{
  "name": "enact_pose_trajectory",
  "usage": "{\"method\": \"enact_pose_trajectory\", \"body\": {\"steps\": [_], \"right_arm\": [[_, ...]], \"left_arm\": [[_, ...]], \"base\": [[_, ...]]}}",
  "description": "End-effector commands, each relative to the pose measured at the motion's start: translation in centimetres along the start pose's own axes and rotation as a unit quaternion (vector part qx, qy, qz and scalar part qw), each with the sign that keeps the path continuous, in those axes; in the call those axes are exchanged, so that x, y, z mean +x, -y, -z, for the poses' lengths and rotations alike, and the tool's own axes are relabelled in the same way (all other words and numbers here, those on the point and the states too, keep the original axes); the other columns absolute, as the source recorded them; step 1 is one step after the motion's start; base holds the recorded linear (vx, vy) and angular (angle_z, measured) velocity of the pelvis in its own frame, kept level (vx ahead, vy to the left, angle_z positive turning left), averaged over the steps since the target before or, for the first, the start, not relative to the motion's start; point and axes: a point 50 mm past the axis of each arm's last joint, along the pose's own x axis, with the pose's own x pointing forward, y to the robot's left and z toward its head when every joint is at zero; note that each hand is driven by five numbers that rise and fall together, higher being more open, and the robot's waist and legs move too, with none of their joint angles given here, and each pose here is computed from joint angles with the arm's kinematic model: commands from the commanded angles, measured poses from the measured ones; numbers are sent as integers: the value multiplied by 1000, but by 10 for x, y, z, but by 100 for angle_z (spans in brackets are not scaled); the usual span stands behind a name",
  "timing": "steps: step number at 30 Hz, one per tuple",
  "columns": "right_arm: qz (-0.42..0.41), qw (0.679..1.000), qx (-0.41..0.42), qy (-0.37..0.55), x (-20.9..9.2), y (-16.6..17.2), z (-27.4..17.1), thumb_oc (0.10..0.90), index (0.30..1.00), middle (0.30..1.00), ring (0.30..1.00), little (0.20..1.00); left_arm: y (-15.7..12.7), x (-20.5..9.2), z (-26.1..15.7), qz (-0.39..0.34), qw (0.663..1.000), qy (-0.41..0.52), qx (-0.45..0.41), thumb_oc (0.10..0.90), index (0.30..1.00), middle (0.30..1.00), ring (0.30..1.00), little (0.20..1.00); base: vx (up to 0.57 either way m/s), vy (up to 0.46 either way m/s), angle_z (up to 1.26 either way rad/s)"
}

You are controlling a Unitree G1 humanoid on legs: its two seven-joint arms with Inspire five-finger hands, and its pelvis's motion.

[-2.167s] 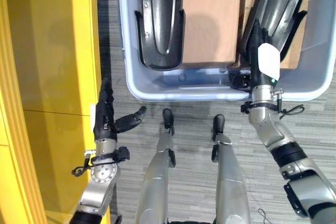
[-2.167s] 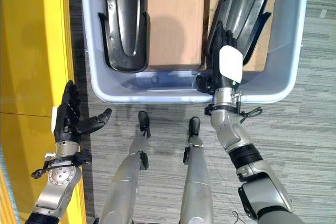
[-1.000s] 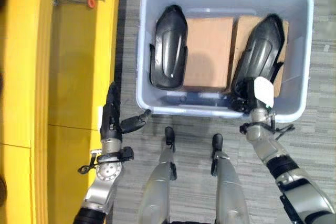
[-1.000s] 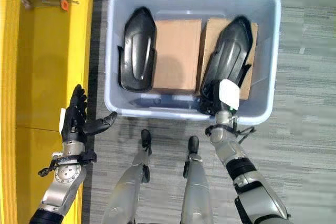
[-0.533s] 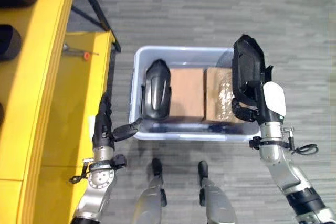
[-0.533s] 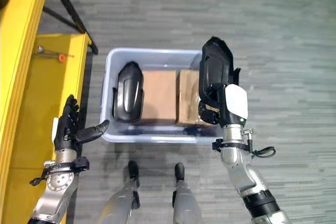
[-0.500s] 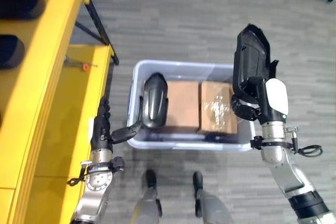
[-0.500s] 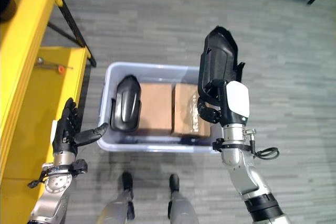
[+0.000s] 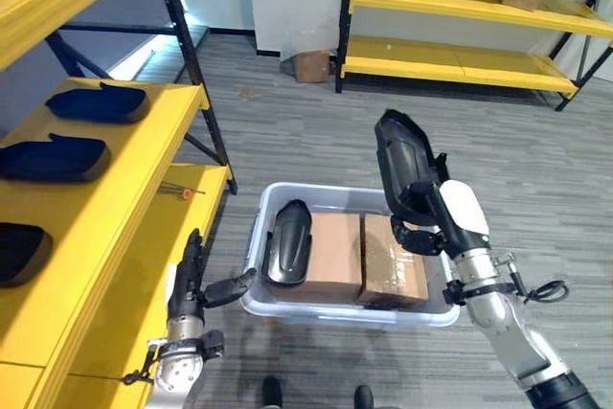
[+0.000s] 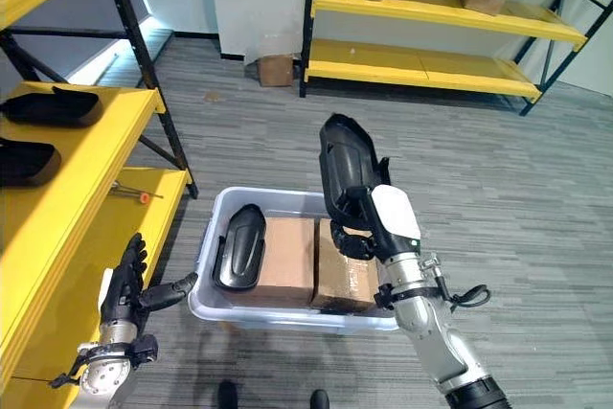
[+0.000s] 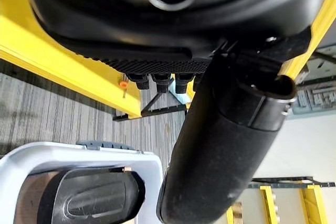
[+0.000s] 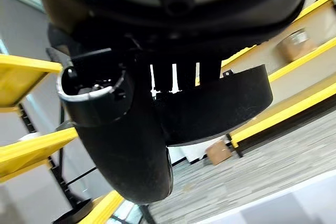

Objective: Move parts from the plastic box to the shelf.

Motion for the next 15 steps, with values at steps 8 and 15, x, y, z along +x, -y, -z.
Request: {"method": "enact_pose_trajectory", "body": {"steps": [8, 15], "right_arm": [[138, 977, 24, 162, 48, 51, -53, 400, 300, 300, 300, 300], [154, 979, 28, 128, 44, 50, -45, 400, 300, 300, 300, 300]], "left_arm": [[12, 33, -68, -8, 984, 175, 25, 900, 1000, 1000, 1000, 1000], [39, 32, -75, 50, 983, 176, -19, 900, 1000, 1000, 1000, 1000]], "base": [[-260, -195, 136], [20, 252, 174]]}}
